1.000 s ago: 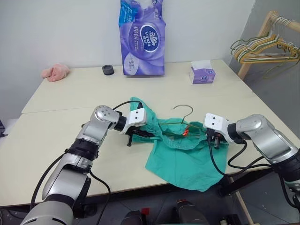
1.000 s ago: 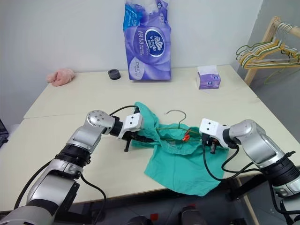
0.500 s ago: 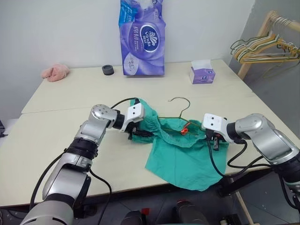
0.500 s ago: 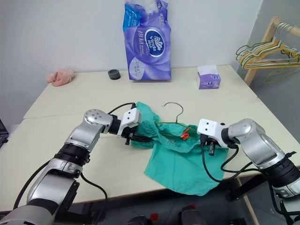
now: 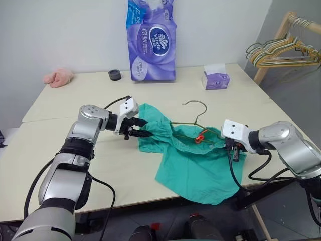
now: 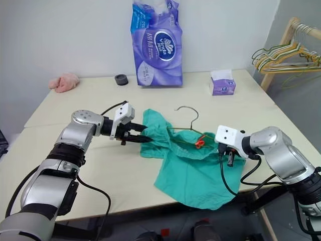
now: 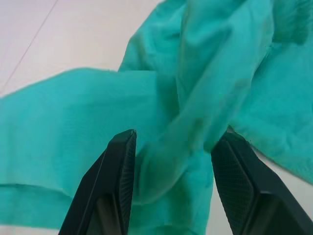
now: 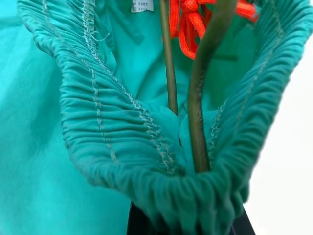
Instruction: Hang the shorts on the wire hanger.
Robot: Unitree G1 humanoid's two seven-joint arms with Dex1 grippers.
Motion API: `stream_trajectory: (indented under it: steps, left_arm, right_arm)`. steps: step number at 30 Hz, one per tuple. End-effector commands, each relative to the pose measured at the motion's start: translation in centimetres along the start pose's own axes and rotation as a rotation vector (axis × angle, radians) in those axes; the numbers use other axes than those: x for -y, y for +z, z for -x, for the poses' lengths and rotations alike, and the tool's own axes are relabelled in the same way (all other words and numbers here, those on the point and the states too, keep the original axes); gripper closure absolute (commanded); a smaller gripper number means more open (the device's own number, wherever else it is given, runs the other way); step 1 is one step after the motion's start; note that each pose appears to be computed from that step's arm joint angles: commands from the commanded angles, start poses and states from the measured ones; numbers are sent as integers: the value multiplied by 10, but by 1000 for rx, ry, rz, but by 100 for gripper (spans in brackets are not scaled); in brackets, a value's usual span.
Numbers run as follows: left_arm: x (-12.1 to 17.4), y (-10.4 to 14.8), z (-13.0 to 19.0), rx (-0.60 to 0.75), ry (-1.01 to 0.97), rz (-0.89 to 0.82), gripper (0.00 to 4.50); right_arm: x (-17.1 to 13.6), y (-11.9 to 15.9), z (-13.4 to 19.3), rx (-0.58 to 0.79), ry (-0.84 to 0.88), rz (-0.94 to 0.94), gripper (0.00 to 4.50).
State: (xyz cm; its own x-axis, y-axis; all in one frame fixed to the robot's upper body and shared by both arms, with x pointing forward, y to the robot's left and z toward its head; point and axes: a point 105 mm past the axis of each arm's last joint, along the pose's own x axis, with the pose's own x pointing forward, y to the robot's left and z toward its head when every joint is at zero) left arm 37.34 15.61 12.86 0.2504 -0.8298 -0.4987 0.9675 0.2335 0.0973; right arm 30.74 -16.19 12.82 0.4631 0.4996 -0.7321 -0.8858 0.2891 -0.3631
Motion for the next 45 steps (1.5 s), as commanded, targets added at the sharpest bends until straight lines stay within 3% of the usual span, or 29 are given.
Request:
stream_trajectory:
  steps: [1, 6, 7, 26, 37, 45]
  left_arm:
    - [-6, 6, -5, 7, 33, -37, 292]
    - [-14, 8, -10, 21, 88, -60, 441]
    - [-17, 9, -10, 26, 107, -60, 446]
    - [-41, 13, 4, 100, 275, 18, 446]
    - [-24, -8, -3, 9, 176, -13, 446]
    - [-38, -10, 4, 4, 303, -24, 446]
  right_arm:
    - [1, 9, 11, 35, -22, 16, 450]
    - [-4, 9, 13, 34, -14, 6, 450]
    - [-5, 9, 14, 34, -13, 3, 450]
    - [-11, -6, 25, 1, -27, -63, 450]
    - [-9, 4, 28, 47, -44, -75, 450]
    - [-11, 2, 34, 39, -41, -80, 450]
